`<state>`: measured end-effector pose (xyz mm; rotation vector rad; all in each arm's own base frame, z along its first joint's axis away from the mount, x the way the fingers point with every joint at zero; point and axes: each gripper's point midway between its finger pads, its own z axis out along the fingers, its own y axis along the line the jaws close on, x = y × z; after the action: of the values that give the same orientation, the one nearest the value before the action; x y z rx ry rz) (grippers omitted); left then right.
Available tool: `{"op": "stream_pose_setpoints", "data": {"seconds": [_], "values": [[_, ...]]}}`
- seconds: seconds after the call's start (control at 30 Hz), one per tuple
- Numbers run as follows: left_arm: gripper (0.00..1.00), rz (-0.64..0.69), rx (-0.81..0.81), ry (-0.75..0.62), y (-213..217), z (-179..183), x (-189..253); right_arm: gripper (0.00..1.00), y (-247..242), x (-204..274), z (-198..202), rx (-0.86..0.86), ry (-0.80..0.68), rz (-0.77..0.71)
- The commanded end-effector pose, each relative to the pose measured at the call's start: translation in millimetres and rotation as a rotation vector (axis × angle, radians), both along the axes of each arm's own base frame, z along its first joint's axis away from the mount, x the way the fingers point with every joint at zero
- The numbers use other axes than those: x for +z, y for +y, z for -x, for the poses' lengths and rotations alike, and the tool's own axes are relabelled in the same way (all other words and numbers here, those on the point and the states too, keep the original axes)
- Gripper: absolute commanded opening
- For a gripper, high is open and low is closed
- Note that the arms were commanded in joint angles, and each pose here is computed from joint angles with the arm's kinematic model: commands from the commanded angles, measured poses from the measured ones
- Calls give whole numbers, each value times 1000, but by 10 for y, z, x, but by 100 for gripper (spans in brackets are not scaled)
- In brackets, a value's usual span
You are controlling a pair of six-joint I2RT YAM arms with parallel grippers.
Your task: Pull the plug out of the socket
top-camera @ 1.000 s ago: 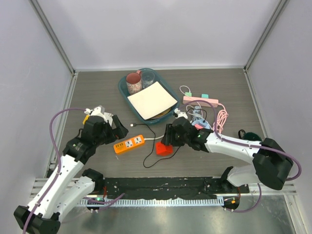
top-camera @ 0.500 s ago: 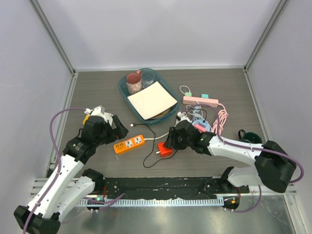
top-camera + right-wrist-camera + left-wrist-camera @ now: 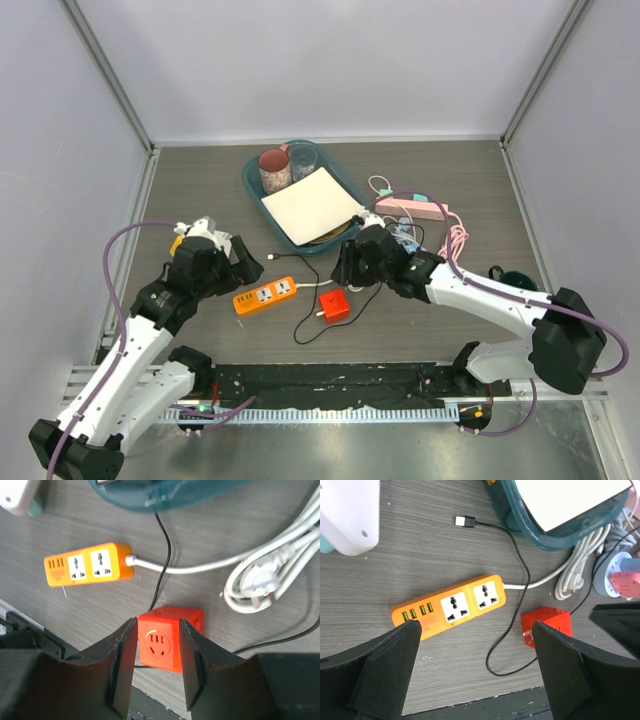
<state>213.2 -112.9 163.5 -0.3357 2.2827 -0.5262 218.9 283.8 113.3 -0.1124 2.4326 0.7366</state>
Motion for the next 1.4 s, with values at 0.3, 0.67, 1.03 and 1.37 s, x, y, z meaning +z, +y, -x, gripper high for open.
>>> {"op": "stream_pose_setpoints", "data": {"seconds": [0.3,0.67,1.03,1.37], "values": [[94,-183,526,-100,932,-218,501,57,22,615,-494,-63,-182,55],[99,-150,523,-55,1050,-499,303,64,418,1091,-621,-26,-244,-65],[95,-120,533,74,1196,-782,-149,64,264,1289,-322,29,-281,-167],[94,-125,497,116,1267,-865,-405,64,204,1242,-184,71,-279,-179]]}}
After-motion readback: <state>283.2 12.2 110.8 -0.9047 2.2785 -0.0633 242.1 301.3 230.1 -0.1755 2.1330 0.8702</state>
